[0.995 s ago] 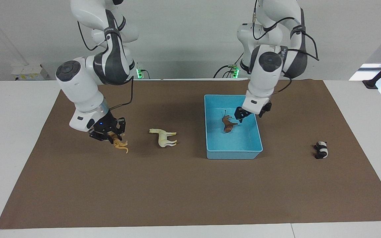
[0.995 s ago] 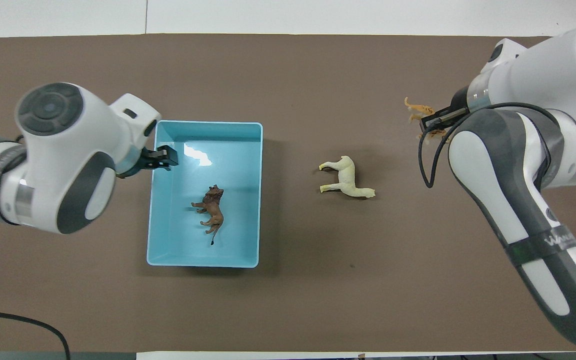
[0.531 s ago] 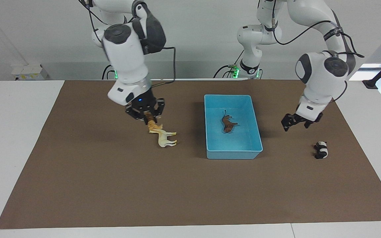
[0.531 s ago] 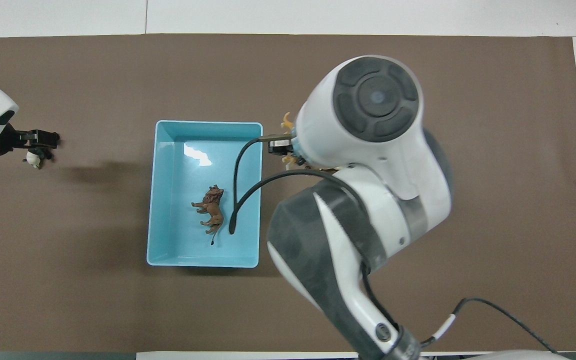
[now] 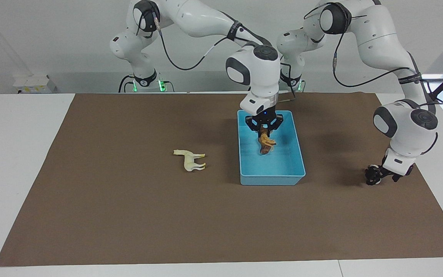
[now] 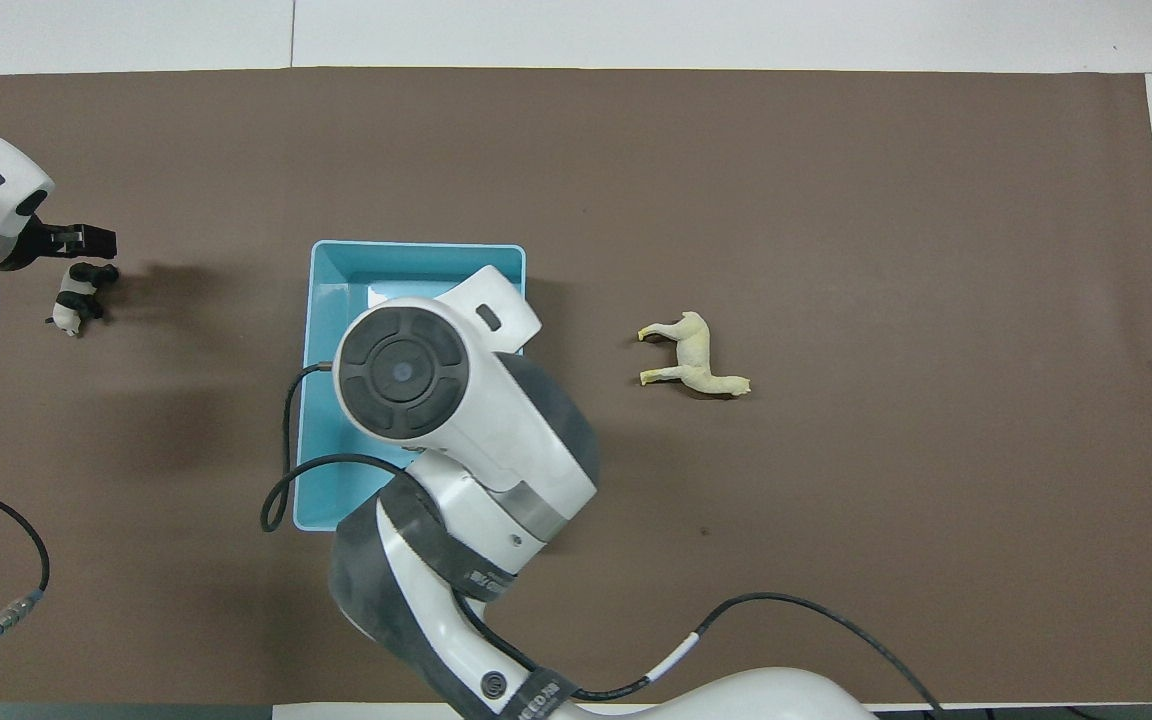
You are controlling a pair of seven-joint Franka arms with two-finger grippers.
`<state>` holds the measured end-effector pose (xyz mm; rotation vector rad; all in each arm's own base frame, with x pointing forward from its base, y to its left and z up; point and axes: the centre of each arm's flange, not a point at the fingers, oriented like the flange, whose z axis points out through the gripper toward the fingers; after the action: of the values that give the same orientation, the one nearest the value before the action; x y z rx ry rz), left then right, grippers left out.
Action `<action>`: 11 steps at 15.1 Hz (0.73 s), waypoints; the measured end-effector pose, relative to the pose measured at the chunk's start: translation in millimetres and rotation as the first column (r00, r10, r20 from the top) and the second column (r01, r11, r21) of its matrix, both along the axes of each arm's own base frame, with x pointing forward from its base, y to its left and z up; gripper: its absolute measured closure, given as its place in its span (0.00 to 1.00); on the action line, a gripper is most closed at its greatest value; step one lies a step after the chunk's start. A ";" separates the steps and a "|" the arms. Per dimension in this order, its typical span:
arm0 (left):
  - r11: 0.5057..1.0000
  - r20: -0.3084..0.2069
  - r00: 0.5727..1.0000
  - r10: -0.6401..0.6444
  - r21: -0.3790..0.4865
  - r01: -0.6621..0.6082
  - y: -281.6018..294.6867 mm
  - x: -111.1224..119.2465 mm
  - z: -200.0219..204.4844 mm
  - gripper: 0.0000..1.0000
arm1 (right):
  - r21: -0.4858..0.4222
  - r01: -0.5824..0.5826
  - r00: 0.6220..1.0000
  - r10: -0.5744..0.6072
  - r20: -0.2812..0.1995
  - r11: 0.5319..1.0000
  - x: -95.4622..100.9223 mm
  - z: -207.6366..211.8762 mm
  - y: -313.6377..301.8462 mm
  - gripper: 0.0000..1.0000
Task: Put all toys into storage box
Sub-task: 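Lower the tan deer into the box and open the right gripper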
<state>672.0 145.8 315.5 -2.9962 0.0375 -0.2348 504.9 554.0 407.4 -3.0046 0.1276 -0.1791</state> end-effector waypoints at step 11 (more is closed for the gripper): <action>0.998 -0.049 0.999 0.022 -0.057 -0.024 -4.0 -13.1 -29.2 0.00 | -0.042 0.103 0.995 -0.102 0.021 0.994 41.2 46.9 -51.5 0.00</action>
<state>658.9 141.8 286.4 -3.0571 0.0013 -0.1638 546.1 502.5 454.3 -3.0405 0.2804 -0.2224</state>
